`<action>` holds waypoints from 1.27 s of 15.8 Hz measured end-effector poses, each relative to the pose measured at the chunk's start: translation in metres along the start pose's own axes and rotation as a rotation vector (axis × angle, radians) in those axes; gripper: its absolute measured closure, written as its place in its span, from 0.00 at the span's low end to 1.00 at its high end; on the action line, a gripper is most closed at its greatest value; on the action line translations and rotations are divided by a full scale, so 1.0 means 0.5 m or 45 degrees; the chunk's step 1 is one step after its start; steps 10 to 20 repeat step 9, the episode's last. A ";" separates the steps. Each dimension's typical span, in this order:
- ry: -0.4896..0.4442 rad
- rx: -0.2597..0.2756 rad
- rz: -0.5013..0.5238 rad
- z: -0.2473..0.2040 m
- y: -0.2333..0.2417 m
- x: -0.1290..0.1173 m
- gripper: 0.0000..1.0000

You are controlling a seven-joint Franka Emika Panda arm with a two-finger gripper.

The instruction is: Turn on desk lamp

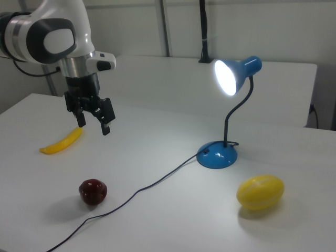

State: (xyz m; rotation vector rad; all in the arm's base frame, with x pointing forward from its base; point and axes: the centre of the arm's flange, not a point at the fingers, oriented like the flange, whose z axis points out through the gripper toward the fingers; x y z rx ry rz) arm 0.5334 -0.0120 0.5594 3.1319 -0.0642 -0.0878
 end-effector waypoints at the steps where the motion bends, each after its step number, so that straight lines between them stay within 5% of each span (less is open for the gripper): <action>1: -0.008 0.000 -0.013 0.000 0.000 -0.002 0.00; 20: -0.026 -0.001 -0.030 0.005 0.001 -0.004 0.00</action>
